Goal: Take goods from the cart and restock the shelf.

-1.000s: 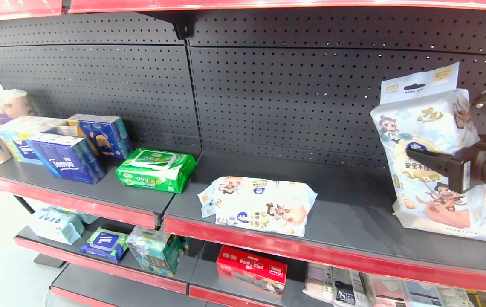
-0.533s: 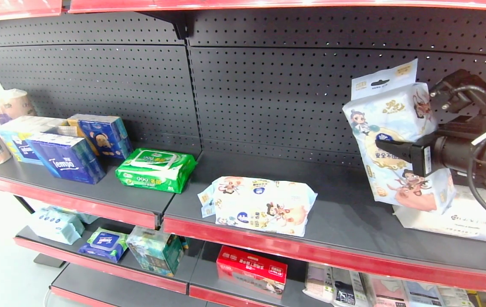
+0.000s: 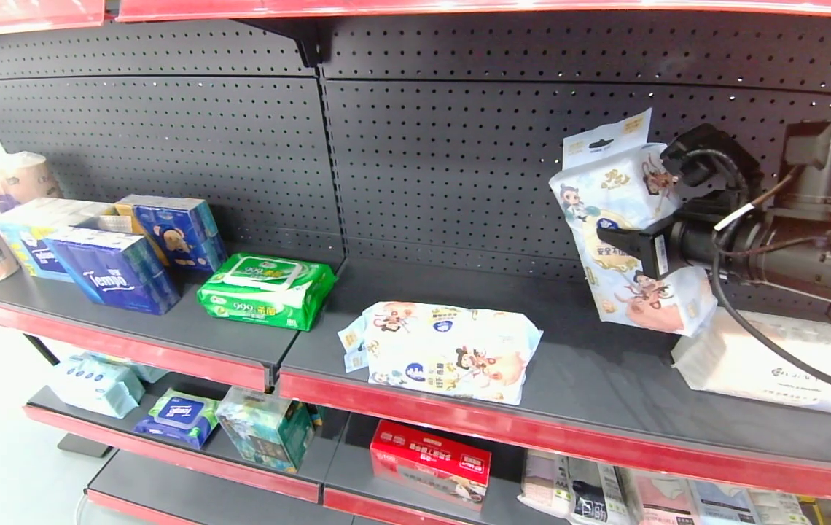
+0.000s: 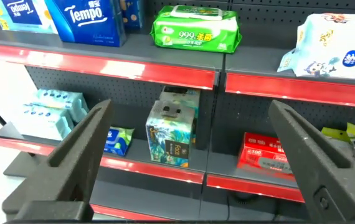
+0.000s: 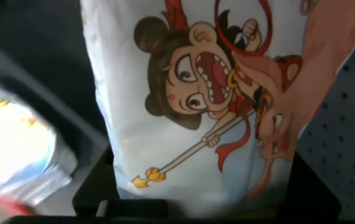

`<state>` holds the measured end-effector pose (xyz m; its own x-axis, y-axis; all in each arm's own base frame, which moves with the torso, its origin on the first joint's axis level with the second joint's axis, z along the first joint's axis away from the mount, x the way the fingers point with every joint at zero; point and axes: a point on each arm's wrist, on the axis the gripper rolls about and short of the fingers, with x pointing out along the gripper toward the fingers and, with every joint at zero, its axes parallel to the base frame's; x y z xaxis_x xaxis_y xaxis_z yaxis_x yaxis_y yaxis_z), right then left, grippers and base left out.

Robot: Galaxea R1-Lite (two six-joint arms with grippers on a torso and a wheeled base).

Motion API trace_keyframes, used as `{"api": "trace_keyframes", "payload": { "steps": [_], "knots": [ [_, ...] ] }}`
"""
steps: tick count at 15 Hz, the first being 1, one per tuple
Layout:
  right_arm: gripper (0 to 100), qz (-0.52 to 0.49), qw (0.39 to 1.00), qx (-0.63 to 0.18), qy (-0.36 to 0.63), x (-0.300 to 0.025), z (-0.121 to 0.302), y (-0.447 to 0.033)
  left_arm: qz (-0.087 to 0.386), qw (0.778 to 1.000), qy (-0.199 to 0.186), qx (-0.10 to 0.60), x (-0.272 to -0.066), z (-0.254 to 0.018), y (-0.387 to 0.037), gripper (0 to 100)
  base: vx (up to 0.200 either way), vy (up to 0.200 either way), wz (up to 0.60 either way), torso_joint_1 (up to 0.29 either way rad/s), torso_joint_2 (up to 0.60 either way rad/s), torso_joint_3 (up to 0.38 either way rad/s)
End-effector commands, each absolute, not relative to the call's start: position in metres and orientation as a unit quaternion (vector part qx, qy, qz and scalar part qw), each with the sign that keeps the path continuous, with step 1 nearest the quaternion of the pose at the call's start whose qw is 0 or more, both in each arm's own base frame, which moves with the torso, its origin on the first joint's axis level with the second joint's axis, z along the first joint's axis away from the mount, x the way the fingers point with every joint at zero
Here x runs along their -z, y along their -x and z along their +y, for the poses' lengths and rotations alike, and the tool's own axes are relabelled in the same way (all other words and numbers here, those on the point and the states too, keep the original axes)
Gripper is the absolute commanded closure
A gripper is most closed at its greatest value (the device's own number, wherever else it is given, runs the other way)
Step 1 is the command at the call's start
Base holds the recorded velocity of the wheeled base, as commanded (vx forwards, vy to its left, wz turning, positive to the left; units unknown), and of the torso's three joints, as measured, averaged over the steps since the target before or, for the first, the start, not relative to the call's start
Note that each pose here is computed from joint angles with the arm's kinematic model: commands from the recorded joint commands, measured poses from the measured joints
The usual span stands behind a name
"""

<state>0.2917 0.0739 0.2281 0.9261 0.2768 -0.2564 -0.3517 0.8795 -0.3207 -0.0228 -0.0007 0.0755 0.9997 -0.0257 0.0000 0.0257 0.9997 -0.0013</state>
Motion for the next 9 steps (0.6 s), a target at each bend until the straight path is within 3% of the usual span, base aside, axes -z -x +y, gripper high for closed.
{"api": "trace_keyframes", "payload": {
  "steps": [1,9],
  "knots": [
    [100,0.114,0.962,-0.171,0.182,-0.205,0.079,-0.315,0.0,1.0,0.001,0.012,-0.075,-0.001,0.023,0,0.0,0.0,0.0,0.0,0.0,0.0],
    [100,0.123,0.937,-0.255,0.204,-0.184,0.082,-0.342,0.0,1.0,0.001,0.012,-0.075,-0.001,0.023,0,0.0,0.0,0.0,0.0,0.0,0.0]
  ]
}}
